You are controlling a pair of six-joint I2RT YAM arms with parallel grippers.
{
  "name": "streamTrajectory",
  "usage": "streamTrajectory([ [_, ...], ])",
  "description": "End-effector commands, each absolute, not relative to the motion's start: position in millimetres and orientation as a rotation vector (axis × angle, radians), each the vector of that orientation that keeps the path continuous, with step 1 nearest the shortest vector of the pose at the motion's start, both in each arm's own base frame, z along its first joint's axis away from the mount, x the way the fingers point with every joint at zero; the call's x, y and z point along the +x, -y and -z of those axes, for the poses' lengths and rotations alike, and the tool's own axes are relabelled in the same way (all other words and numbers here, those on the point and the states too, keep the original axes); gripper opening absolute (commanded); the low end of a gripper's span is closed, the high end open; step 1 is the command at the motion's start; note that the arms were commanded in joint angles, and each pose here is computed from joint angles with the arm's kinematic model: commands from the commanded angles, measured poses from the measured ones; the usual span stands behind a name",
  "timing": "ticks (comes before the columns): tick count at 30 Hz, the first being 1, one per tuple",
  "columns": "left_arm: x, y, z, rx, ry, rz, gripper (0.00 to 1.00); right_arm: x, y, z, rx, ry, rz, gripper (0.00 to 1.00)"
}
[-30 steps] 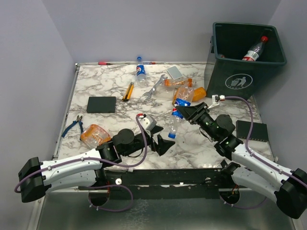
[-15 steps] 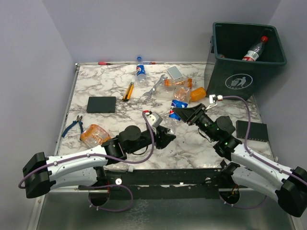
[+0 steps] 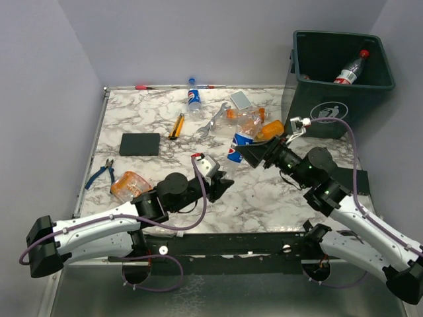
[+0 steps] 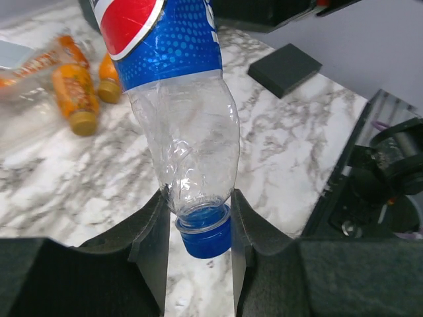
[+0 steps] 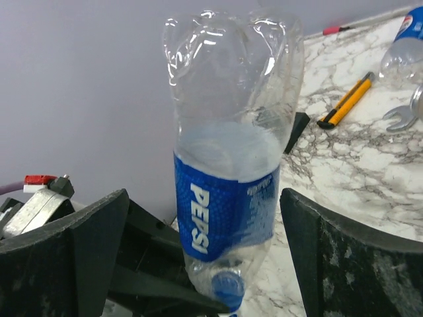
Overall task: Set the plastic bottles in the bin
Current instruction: Pick up the plastic bottle at the center of the board, then place the plastic bottle in the trash bin.
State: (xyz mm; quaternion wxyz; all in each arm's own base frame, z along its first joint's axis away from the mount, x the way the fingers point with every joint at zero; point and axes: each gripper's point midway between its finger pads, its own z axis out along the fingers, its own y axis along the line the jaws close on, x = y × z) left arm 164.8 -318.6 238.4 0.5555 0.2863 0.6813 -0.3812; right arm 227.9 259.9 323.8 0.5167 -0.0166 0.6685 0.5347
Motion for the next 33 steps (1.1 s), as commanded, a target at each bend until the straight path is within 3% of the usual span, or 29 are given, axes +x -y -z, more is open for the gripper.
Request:
streamTrajectory([
  [1, 183.6, 287.5, -263.5, 0.724, -1.528, 0.654, 0.00, 206.3, -250.0, -335.3, -0.188, -1.668, -1.196, 1.00],
  [11, 185.6, 274.9, -273.3, 0.999, -1.391, 0.422, 0.00, 177.0, -215.4, -395.9, -0.335, -1.601, -1.053, 1.00],
  [20, 185.8, 268.9, -288.8, 1.123, -1.252, 0.305, 0.00, 167.8, -205.5, -410.3, -0.341, -1.584, -1.042, 1.00],
  [28, 200.7, 228.3, -224.1, 1.752, -0.864, -0.360, 0.00, 181.0, -183.8, -439.8, -0.385, -1.649, -0.811, 1.00],
  [33, 193.2, 238.1, -233.9, 1.859, -0.652, -0.426, 0.00, 187.8, -206.3, -410.3, -0.605, -1.800, -0.757, 1.00],
])
